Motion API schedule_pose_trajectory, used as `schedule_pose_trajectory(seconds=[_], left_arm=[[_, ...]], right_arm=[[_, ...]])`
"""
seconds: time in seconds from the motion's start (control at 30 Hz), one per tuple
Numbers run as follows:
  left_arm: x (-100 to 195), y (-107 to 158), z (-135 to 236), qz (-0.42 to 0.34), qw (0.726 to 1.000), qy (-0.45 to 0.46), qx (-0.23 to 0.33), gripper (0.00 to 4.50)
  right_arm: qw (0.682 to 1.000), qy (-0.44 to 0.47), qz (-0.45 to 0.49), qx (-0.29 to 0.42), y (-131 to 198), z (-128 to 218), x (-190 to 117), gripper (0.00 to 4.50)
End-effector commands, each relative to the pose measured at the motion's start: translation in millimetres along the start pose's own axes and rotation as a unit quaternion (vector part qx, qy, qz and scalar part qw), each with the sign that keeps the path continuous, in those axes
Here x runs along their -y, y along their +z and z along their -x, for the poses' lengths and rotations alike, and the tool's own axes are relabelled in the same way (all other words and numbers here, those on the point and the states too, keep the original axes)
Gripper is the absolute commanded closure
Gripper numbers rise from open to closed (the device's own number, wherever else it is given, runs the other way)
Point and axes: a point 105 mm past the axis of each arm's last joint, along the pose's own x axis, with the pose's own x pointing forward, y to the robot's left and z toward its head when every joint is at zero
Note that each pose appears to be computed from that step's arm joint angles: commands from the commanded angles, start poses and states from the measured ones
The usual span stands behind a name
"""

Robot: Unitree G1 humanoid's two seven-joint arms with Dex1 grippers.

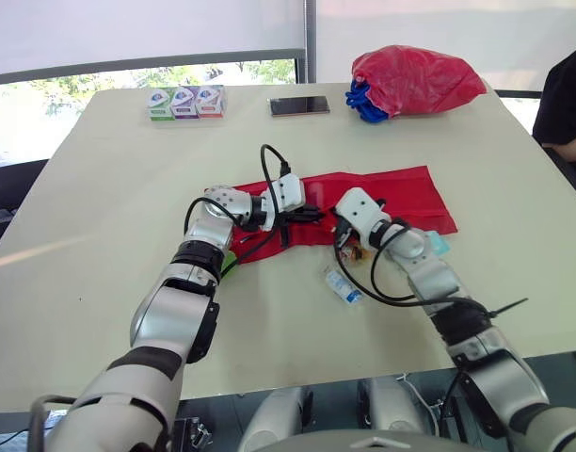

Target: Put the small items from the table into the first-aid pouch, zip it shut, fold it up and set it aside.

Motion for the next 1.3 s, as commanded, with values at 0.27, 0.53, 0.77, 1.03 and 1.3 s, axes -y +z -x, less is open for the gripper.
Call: schedule_pose_trajectory(seconds=[0.27, 0.53, 0.77, 1.03, 1.3], left_arm=[[-8.6, 2.1, 3.8, -0.012, 1.000, 0.025, 0.002, 4.50], [-8.6, -4.0, 6.3, -0.015, 0.999, 0.029, -0.009, 4.50], [-8.9, -4.3, 6.6, -0.017, 0.999, 0.026, -0.011, 4.50], [-10.1, -3.4, 6.8, -0.019, 0.999, 0.024, -0.014, 4.50], [-10.5, -2.5, 6.2, -0.022, 0.999, 0.023, -0.015, 4.50]], right_arm=[[0.992, 0.098, -0.067, 0.044, 38.6, 122.0, -2.8, 4.23], [0.991, 0.115, -0.065, -0.010, 60.4, 199.8, 14.6, 0.89], [0.990, 0.115, -0.067, -0.045, 67.4, 242.8, 34.5, 0.05], [0.987, 0.138, -0.067, -0.043, 74.1, 242.2, 28.3, 0.05], [0.990, 0.102, -0.086, -0.046, 59.1, 216.5, 11.0, 0.05]])
